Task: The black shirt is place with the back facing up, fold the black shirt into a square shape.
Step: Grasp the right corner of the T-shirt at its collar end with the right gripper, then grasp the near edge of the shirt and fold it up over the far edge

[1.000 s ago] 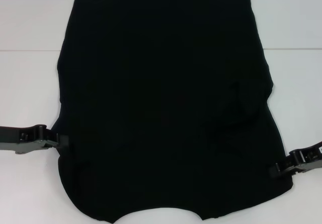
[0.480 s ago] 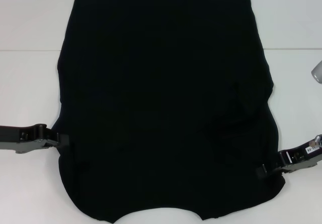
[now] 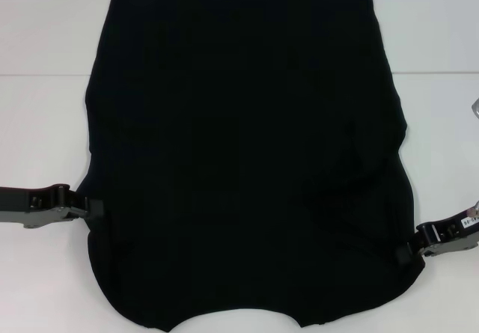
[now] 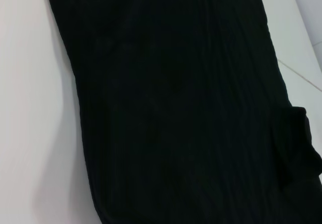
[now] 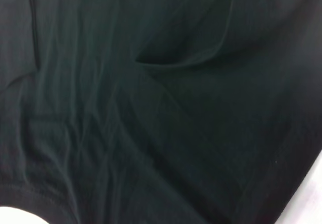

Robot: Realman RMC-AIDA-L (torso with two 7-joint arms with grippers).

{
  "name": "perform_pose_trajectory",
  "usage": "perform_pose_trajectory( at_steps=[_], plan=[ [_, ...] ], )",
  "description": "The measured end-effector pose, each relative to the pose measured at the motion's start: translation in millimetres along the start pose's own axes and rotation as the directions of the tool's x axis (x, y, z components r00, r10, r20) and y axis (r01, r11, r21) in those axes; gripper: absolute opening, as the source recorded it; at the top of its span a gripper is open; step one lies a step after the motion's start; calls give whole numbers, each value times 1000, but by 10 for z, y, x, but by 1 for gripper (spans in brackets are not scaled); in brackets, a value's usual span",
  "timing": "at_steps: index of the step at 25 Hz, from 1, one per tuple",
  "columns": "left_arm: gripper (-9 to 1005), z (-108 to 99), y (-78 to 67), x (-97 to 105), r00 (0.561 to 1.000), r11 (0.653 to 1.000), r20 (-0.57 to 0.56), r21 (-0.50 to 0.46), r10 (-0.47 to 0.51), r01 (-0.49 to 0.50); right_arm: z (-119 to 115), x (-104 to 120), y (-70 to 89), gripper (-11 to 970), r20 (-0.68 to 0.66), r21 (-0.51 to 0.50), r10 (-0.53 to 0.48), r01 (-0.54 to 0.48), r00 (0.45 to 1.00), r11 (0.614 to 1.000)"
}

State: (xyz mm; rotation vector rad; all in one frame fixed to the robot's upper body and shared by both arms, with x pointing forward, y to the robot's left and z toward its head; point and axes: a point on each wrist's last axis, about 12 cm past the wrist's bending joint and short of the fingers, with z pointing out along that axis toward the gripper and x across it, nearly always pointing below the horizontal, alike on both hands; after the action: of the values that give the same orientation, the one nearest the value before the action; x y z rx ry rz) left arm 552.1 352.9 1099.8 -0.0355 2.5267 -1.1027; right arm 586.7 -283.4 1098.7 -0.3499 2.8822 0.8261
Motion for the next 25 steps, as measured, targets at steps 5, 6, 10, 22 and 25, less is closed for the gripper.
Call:
perform_pose_trajectory(
  at_steps=[5, 6, 10, 22, 25],
  plan=[
    [67, 8, -34, 37, 999, 1000, -41, 22, 8, -7, -13, 29, 34, 104, -31, -22, -10, 10, 999, 1000],
    [68, 12, -52, 49, 998, 999, -59, 32, 15, -13, -28, 48, 37, 98, -46, -30, -12, 10, 999, 999],
    [69, 37, -167, 114, 984, 995, -170, 84, 61, -47, -128, 177, 18, 72, -120, -67, -5, -3, 993, 998],
    [72, 19, -316, 402, 924, 981, -365, 188, 110, -43, -384, 660, -183, 65, -226, -77, 32, -51, 974, 996],
    [73, 18, -308, 447, 921, 981, -375, 192, 109, -38, -451, 736, -288, 65, -209, -75, 50, -67, 977, 995]
  ],
)
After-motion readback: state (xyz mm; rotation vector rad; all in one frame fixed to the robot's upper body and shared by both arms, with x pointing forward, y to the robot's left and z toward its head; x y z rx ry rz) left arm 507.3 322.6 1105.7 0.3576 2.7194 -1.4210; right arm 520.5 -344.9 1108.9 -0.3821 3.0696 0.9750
